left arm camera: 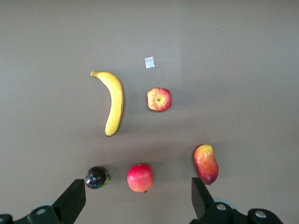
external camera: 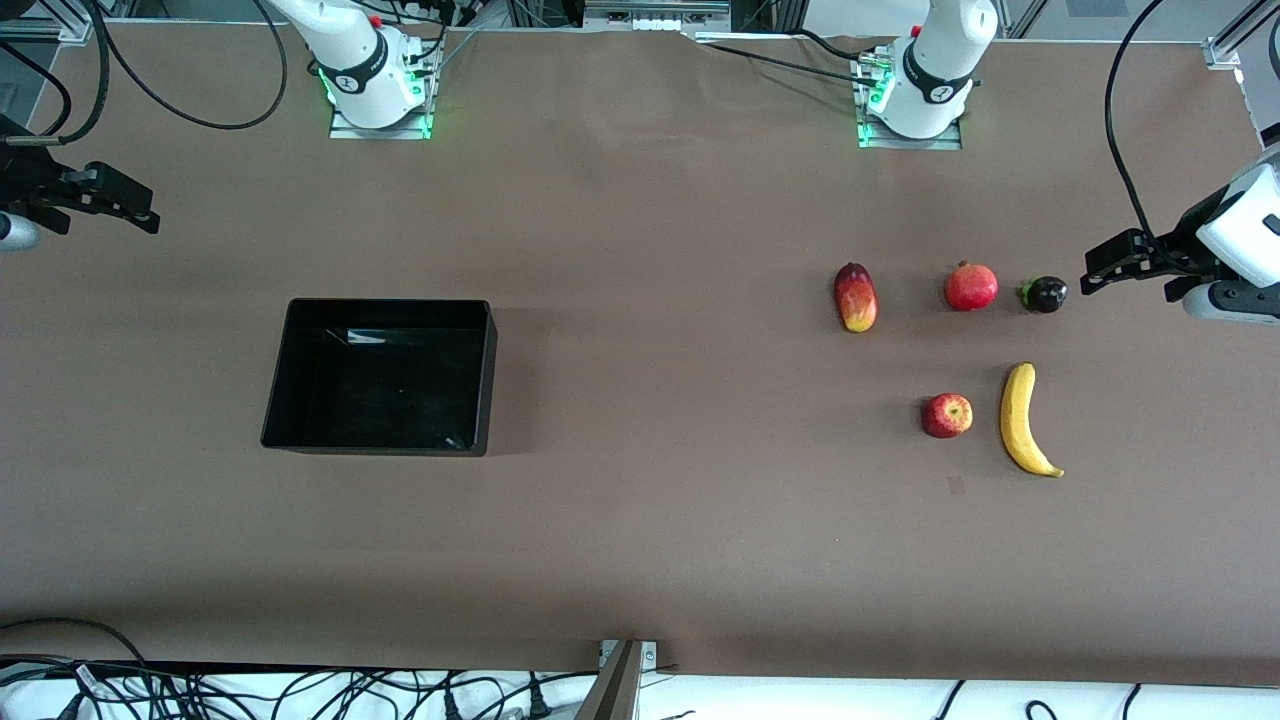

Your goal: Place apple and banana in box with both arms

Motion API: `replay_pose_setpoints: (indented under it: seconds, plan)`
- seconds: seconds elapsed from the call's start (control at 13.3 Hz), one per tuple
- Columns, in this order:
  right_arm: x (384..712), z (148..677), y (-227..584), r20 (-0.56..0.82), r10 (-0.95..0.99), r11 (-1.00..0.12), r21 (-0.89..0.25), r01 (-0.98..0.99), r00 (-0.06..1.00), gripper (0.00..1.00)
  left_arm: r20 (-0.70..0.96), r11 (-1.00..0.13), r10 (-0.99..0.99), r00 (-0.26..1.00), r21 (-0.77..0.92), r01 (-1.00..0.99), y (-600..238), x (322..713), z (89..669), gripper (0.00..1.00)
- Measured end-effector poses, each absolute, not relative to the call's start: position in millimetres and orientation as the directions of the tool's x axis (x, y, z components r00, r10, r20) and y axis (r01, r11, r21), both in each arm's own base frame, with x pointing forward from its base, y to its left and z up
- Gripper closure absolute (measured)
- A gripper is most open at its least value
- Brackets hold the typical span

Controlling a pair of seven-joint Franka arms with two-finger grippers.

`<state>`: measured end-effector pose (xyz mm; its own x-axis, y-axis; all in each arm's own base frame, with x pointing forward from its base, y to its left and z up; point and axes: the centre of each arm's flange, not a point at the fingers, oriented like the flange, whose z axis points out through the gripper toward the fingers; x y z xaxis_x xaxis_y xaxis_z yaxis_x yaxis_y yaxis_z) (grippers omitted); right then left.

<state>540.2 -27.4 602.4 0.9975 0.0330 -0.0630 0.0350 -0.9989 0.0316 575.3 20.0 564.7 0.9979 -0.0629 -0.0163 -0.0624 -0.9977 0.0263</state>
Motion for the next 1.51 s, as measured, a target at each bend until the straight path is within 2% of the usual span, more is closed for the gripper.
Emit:
replay_pose_setpoints:
  seconds: [0.23, 0.45, 0.75, 1.13, 1.36, 1.51]
  plan:
    - [539, 602, -30, -0.072, 0.028, -0.999, 0.031, 0.030, 0.997, 0.00, -0.016, -0.998, -0.063, 0.998, 0.026, -0.062, 20, 575, 565, 0.00]
    - [530, 591, -35, -0.160, 0.013, -1.000, 0.024, 0.017, 0.987, 0.00, -0.017, -0.998, -0.063, 0.998, 0.026, -0.062, 20, 575, 565, 0.00]
    - [530, 537, -70, -0.241, -0.051, -0.999, 0.018, -0.048, 0.969, 0.00, -0.018, -0.998, -0.062, 0.998, 0.026, -0.062, 20, 575, 564, 0.00]
    - [550, 439, -65, -0.053, -0.029, -0.999, 0.028, -0.028, 0.998, 0.00, -0.021, -0.998, -0.063, 0.998, 0.027, -0.062, 20, 575, 564, 0.00]
    - [545, 374, -62, 0.042, -0.023, -0.999, 0.028, -0.024, 0.999, 0.00, -0.022, -0.998, -0.063, 0.998, 0.027, -0.062, 20, 575, 563, 0.00]
    - [544, 336, -61, 0.057, -0.031, -0.999, 0.024, -0.033, 0.998, 0.00, -0.023, -0.998, -0.063, 0.998, 0.027, -0.062, 20, 575, 563, 0.00]
